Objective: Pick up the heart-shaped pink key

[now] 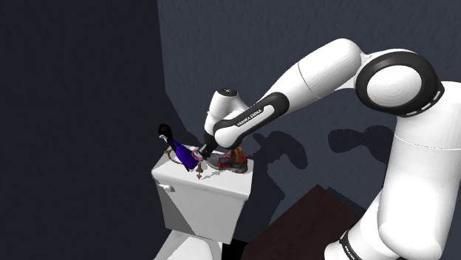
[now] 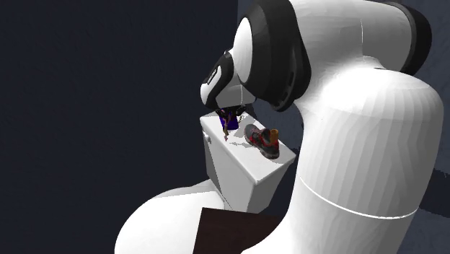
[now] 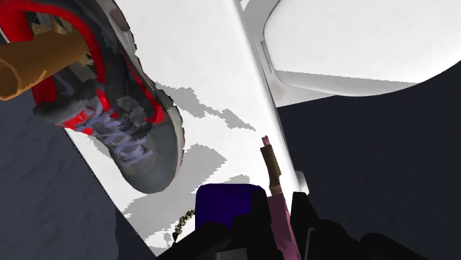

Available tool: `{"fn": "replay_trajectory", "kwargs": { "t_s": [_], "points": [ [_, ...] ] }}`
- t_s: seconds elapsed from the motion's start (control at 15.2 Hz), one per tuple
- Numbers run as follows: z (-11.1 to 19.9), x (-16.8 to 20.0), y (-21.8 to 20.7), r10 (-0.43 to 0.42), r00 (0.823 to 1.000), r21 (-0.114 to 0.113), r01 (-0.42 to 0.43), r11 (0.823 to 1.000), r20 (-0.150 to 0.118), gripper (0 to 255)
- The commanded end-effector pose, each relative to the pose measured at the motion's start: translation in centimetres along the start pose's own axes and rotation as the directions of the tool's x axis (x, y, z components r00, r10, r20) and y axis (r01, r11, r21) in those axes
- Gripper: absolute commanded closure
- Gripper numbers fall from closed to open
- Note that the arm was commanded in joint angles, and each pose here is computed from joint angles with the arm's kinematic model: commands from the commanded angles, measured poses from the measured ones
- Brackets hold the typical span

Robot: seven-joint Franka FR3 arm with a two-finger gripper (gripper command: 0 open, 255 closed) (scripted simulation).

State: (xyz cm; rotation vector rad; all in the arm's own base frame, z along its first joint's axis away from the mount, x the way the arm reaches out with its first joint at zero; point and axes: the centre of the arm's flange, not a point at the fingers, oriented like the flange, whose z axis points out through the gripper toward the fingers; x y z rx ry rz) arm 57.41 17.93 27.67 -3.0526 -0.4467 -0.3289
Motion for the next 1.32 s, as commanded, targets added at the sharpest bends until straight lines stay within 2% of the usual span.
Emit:
{"fn": "replay_trajectory", "kwargs": {
  "t_s": [0.0,0.13,1.12,1.25],
  "points": [
    [0.0,0.0,0.0,0.000,1.000,0.000,0.000,1.000,0.000,255],
    [0.0,0.0,0.0,0.000,1.000,0.000,0.000,1.000,0.000,255],
    [-7.7,1.7,-0.1,0.000,1.000,0.000,0.000,1.000,0.000,255],
    [-7.8,1.7,-0.1,0.000,1.000,0.000,0.000,1.000,0.000,255]
  ]
}}
